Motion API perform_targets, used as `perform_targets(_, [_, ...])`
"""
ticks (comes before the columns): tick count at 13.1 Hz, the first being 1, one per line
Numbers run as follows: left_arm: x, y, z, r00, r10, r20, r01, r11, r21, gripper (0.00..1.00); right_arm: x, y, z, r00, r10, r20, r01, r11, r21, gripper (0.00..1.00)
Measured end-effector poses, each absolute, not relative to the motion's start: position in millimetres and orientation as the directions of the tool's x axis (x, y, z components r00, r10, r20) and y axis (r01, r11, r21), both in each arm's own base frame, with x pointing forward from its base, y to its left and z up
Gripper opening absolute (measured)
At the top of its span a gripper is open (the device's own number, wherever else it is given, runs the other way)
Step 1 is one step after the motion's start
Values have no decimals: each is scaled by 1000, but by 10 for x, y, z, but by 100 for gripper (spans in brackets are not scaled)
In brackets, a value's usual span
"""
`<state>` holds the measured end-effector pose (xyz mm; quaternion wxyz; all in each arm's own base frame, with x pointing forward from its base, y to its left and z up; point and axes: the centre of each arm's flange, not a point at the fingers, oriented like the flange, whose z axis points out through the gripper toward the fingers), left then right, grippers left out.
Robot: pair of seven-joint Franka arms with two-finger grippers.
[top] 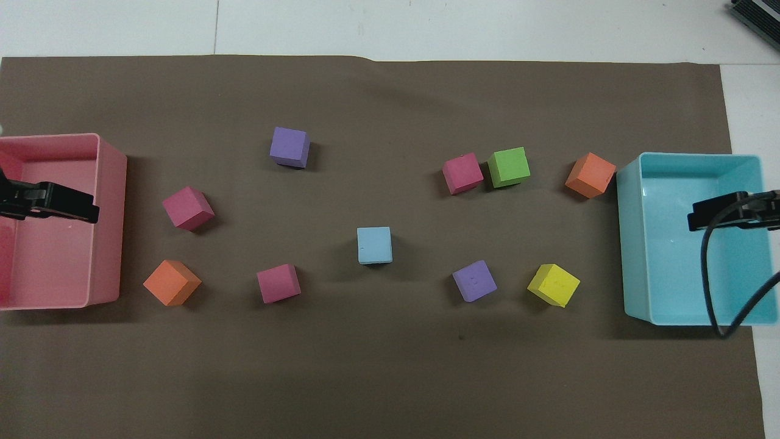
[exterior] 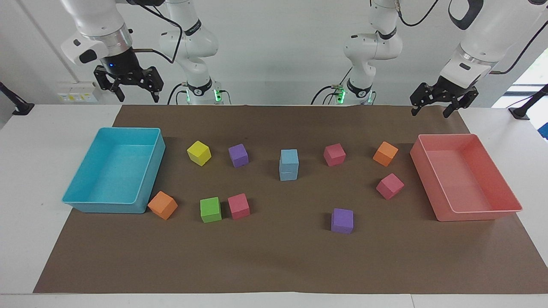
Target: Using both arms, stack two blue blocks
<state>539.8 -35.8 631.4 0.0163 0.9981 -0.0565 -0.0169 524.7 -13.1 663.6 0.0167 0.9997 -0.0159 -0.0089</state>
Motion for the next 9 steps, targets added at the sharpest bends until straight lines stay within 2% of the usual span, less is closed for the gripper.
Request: perform_targets(9, [5399, -358, 6314, 993, -114, -31, -113, -993, 34, 100, 5197, 17, 6624, 998, 1, -57, 3, -999, 33, 100])
